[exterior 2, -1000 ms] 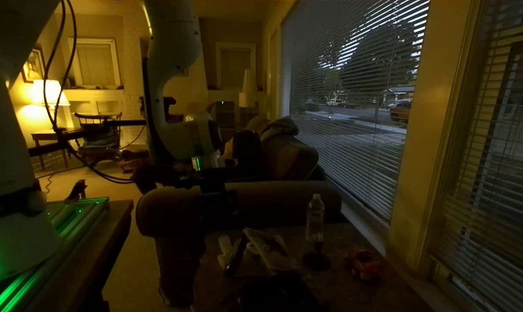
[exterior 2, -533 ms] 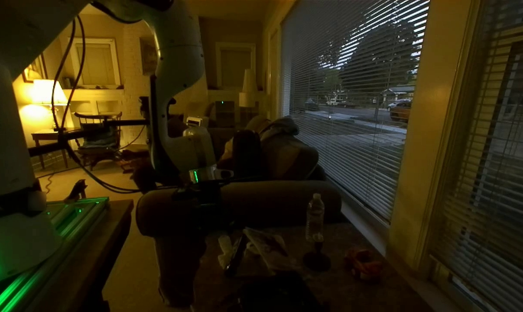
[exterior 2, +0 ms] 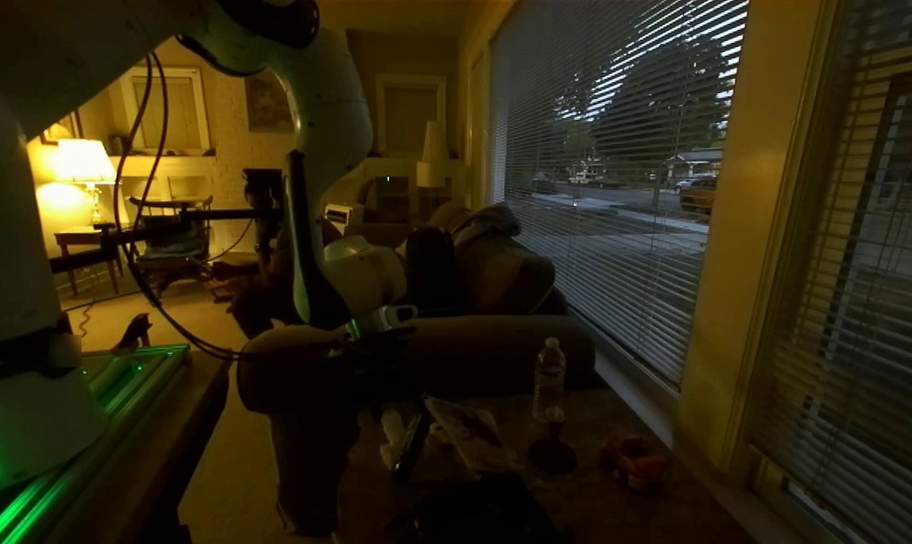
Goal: Remove the black remote from the table and put it on the armrest of the couch
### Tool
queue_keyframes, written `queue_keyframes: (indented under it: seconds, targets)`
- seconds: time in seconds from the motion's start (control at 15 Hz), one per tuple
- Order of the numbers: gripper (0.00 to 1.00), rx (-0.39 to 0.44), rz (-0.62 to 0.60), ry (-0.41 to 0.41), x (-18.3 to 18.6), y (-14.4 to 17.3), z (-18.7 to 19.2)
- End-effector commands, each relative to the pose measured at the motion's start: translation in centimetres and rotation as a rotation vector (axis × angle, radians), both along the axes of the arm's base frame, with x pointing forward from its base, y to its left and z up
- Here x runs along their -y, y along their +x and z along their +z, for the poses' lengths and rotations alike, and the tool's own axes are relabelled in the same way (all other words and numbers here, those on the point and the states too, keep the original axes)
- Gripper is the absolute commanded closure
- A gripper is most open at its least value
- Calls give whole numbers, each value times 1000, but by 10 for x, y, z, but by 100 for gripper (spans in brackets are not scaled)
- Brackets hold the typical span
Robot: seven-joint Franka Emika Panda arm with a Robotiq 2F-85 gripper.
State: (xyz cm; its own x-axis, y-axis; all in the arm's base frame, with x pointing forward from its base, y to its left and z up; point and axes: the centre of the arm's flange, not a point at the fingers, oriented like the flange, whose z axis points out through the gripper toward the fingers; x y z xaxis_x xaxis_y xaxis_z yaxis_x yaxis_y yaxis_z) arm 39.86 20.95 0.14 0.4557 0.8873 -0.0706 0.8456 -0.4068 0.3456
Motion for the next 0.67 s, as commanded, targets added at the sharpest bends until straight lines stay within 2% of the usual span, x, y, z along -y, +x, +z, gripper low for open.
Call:
queue_keyframes:
  seconds: [0.0,0.2,0.27,0.6]
  targets:
    - [0,18,31,41,4,-4,-26]
    - [0,49,-2,55,1,-2,-33]
    - [0,22,-1,27,-2,4,-15]
    - [0,25,-7,27,-1,6,-16]
